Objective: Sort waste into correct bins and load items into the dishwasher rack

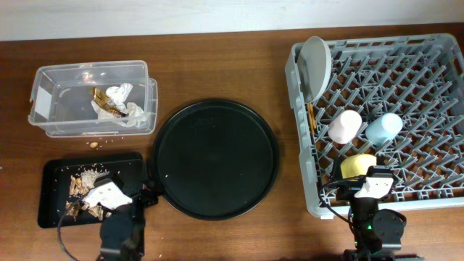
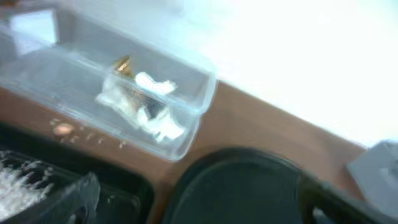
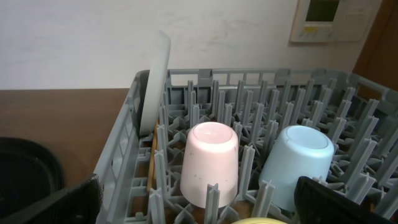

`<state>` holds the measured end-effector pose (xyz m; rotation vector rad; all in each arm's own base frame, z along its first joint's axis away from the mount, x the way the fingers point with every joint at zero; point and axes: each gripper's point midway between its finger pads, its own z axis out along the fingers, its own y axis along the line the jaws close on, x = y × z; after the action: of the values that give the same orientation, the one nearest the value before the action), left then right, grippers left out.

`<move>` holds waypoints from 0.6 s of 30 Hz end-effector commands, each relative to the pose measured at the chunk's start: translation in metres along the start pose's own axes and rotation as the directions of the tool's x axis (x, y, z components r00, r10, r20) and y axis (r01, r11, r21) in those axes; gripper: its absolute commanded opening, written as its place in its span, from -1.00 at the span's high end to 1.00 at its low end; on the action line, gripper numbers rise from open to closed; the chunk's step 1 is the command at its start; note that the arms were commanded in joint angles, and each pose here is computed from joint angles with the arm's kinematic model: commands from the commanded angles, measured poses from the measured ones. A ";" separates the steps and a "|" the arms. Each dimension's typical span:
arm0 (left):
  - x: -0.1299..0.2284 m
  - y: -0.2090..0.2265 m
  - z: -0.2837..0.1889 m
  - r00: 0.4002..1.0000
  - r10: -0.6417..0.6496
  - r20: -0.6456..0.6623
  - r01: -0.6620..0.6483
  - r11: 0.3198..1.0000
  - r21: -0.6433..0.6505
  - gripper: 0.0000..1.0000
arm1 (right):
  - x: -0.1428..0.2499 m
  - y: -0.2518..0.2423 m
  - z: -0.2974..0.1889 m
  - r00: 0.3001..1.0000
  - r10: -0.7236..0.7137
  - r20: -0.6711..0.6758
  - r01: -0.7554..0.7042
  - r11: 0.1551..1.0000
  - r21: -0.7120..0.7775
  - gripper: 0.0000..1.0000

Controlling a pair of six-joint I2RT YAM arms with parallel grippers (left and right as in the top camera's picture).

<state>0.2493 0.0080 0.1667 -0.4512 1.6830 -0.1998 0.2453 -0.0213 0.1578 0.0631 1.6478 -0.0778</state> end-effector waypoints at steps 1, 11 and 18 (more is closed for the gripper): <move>0.001 -0.017 0.002 0.989 0.102 0.108 -0.116 0.985 0.131 -0.98 | 0.003 -0.001 0.000 1.000 -0.006 -0.003 0.006 1.000 0.005 -0.97; 0.008 -0.001 -0.003 0.940 0.327 0.099 -0.335 0.939 0.072 -0.98 | 0.003 -0.001 0.000 1.000 -0.006 -0.003 0.006 1.000 0.005 -0.98; 0.007 0.005 -0.002 0.906 0.411 0.100 -0.416 0.908 0.045 -0.98 | 0.003 -0.001 0.000 1.000 -0.006 -0.002 0.006 1.000 0.005 -0.97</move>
<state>0.2454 0.0111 0.1605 -0.1382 1.6357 0.0111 0.2453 -0.0212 0.1576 0.0628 1.6486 -0.0775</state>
